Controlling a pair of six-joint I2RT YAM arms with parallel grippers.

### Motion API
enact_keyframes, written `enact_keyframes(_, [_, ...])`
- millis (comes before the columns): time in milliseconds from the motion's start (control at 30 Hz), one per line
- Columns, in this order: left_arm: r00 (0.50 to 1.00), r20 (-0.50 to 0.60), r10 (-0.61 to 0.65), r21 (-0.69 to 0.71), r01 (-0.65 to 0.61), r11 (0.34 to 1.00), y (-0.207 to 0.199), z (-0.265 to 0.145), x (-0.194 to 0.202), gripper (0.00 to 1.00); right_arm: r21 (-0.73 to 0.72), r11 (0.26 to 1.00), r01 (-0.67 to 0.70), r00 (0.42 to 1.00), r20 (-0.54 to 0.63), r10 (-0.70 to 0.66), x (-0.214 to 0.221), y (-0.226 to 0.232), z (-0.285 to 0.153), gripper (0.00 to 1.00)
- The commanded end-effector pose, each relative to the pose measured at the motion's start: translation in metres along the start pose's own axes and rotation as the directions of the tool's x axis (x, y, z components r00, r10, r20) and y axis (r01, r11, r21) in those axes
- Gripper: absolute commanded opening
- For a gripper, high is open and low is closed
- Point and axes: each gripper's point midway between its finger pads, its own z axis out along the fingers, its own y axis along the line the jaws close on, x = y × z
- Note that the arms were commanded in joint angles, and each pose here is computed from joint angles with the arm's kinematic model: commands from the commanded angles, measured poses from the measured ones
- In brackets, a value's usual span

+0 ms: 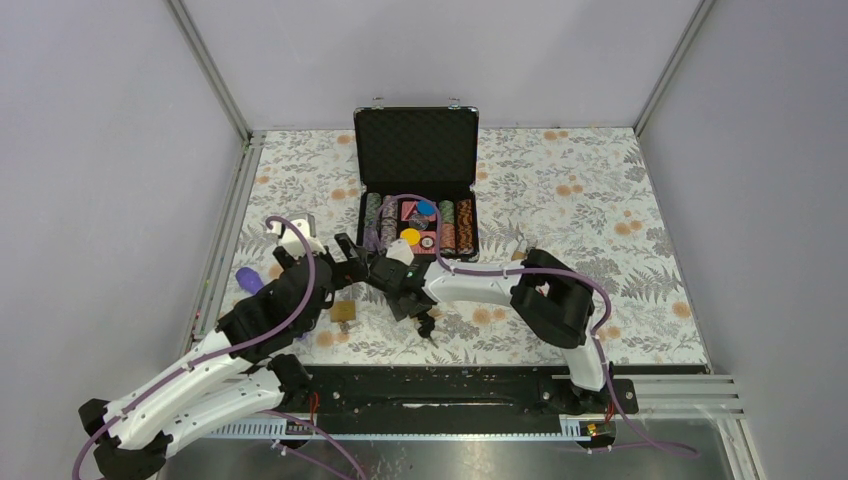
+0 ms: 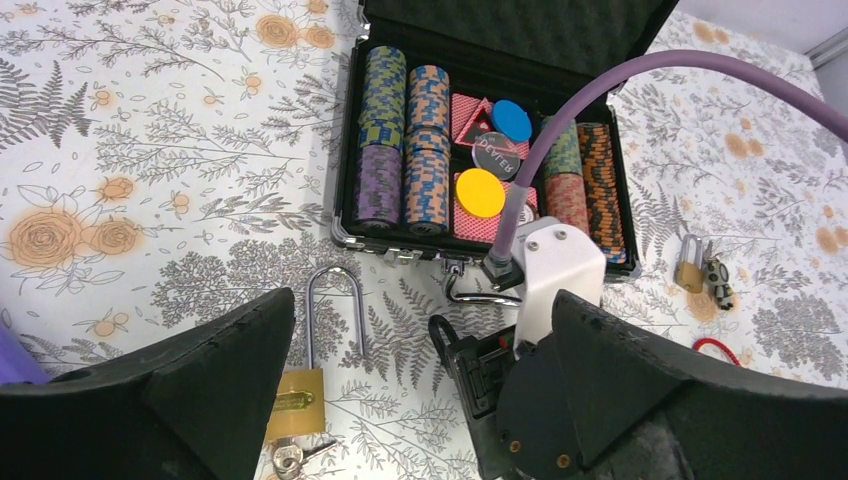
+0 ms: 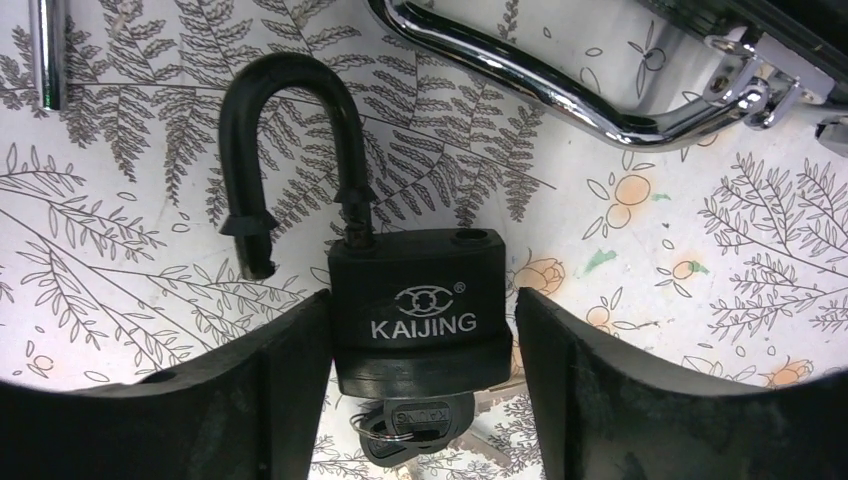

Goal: Lock with the key
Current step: Pick up the lock from the center of the board.

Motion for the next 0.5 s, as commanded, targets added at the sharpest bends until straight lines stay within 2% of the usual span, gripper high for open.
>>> enact_keyframes(0, [1.0,-0.001,-0.007,0.036,0.007,0.999,-0.008,0.0,0.0,0.99,0.009,1.0,0.016,0.999,0.031,-0.016,-0.013,0.005,-0.004,0.65])
enact_keyframes(67, [1.0,0.001,-0.011,0.04,0.011,0.999,-0.008,-0.001,-0.001,0.99,-0.007,1.0,0.012,0.999,0.043,-0.011,-0.016,0.007,-0.007,0.5])
enact_keyframes(133, [1.0,0.004,-0.019,0.05,0.019,0.999,-0.01,-0.003,-0.003,0.99,-0.037,0.999,0.006,0.998,0.065,-0.004,-0.02,0.008,-0.016,0.41])
enact_keyframes(333, [0.999,-0.016,-0.039,0.12,0.04,0.992,-0.021,-0.01,-0.006,0.99,-0.195,0.98,-0.046,0.978,0.192,0.084,-0.046,0.008,-0.072,0.37])
enact_keyframes(467, [0.998,-0.03,-0.053,0.2,0.058,0.978,-0.035,-0.02,-0.014,0.99,-0.39,0.917,-0.077,0.928,0.308,0.209,-0.07,0.009,-0.129,0.38])
